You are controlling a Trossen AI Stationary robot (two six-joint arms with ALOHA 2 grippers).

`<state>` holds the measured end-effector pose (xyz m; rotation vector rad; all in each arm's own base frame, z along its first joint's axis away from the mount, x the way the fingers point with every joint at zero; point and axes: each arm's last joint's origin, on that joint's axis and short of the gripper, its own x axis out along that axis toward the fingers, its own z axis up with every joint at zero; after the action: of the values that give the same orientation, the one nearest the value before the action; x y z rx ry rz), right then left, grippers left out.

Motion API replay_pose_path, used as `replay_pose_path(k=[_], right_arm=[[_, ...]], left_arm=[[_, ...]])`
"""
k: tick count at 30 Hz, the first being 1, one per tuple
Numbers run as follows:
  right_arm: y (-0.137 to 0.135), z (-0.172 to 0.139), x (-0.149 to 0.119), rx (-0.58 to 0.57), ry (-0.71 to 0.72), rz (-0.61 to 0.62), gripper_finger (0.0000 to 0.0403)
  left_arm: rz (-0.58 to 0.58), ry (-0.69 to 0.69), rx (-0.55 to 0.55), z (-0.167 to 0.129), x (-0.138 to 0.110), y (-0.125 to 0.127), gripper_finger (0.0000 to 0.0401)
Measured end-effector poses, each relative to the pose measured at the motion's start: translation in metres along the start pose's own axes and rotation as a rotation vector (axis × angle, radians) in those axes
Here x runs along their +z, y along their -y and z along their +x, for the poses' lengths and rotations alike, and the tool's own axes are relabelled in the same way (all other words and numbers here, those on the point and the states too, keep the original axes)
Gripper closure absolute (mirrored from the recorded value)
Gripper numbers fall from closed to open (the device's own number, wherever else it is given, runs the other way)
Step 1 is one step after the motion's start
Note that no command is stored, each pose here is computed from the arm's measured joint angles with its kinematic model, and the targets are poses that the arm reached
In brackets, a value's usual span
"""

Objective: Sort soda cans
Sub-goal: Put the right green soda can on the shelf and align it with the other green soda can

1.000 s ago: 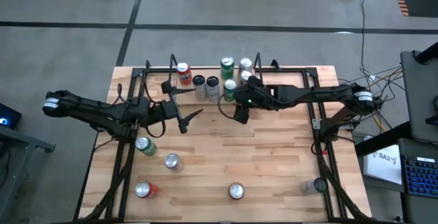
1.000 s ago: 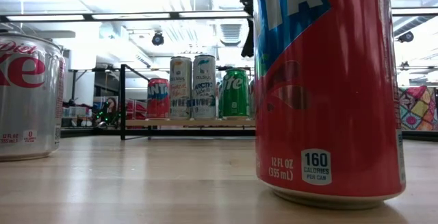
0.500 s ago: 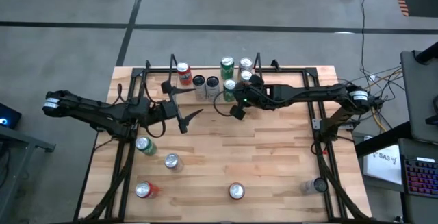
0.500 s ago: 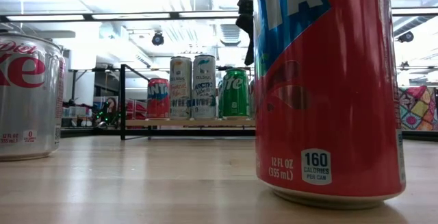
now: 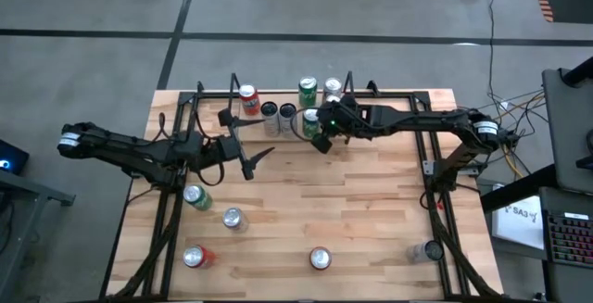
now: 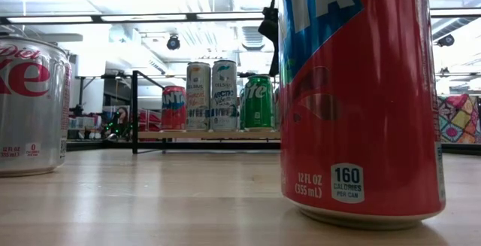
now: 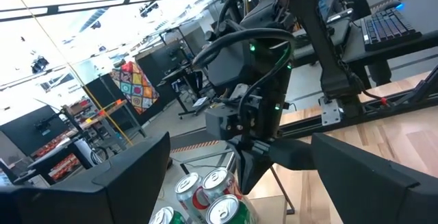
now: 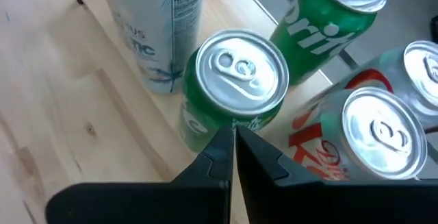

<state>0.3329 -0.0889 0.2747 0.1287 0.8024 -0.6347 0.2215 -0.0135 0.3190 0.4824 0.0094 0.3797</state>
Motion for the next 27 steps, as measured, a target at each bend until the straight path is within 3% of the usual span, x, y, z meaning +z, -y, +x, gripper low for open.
replay_pose_path(k=[27], right_arm=[[0.0061,0.0066,0.0040,-0.016,0.023,-0.037,0.0394]], left_arm=[[0.000,-0.001,0.001,0.0001,-0.0001,-0.0003,0.0062]])
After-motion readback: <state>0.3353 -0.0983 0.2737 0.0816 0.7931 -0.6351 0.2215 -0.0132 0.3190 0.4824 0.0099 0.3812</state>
